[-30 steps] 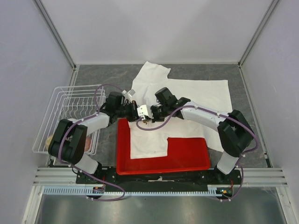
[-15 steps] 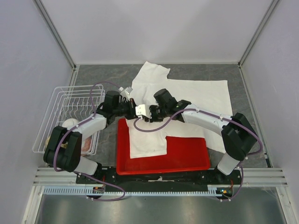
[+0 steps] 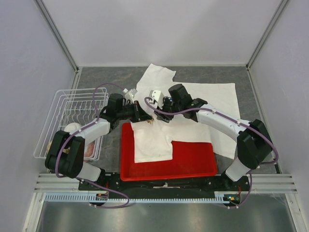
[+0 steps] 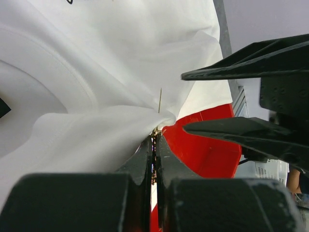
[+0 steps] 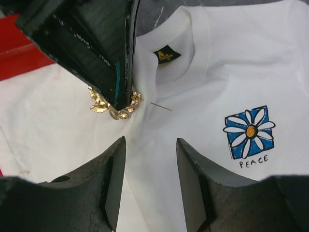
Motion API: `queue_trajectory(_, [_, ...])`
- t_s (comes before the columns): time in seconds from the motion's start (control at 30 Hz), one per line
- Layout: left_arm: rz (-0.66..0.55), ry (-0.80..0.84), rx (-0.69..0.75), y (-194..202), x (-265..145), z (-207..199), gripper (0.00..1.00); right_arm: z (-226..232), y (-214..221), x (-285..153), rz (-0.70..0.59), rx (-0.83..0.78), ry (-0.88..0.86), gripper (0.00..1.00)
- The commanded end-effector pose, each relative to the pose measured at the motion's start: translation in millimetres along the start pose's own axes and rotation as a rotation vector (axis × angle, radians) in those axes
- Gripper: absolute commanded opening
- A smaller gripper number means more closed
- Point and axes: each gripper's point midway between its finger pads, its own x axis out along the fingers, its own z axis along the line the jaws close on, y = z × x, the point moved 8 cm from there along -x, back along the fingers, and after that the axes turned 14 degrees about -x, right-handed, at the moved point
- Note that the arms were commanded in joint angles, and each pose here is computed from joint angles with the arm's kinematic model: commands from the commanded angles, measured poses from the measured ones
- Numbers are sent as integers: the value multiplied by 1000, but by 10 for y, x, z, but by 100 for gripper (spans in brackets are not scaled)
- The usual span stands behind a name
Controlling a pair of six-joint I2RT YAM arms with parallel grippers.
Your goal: Pin the brooch onto the clothing
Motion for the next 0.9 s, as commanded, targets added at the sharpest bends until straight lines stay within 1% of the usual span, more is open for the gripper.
queue_trajectory(0.0, [-8, 44, 61, -11, 32, -6, 2, -40, -237, -106, -105, 85, 39, 54])
queue_trajectory(0.07, [-10, 46, 59, -17, 31, -17, 2, -48, -261, -68, -128, 94, 38, 53])
queue_trajectory(0.13, [-14, 47, 62, -30, 29, -22, 2, -69, -292, -44, -147, 98, 33, 50])
queue_trajectory(0.2, [-10, 45, 58, -29, 36, -15, 2, -72, -287, 5, -150, 105, 27, 46])
queue_trajectory(0.3, [-10, 50, 59, -33, 36, -25, 2, -91, -241, 84, -137, 118, 39, 42])
queue_trajectory(0.4, [-9, 50, 57, -22, 28, -32, 2, -96, -203, 130, -126, 119, 44, 41])
queue_trajectory(0.57, [-5, 55, 55, -15, 24, -38, 2, -89, -154, 190, -118, 124, 44, 41])
queue_trajectory(0.67, [-2, 52, 49, -8, 28, -25, 2, -104, -157, 220, -122, 128, 47, 38])
queue_trajectory(0.77, [1, 54, 45, -8, 29, -29, 2, -104, -168, 242, -131, 120, 37, 24])
queue_trajectory(0.8, [-2, 52, 43, -13, 28, -26, 2, -108, -181, 238, -140, 114, 30, 13])
queue_trajectory(0.87, [-1, 51, 40, -17, 32, -27, 2, -74, -180, 249, -143, 104, 13, 4])
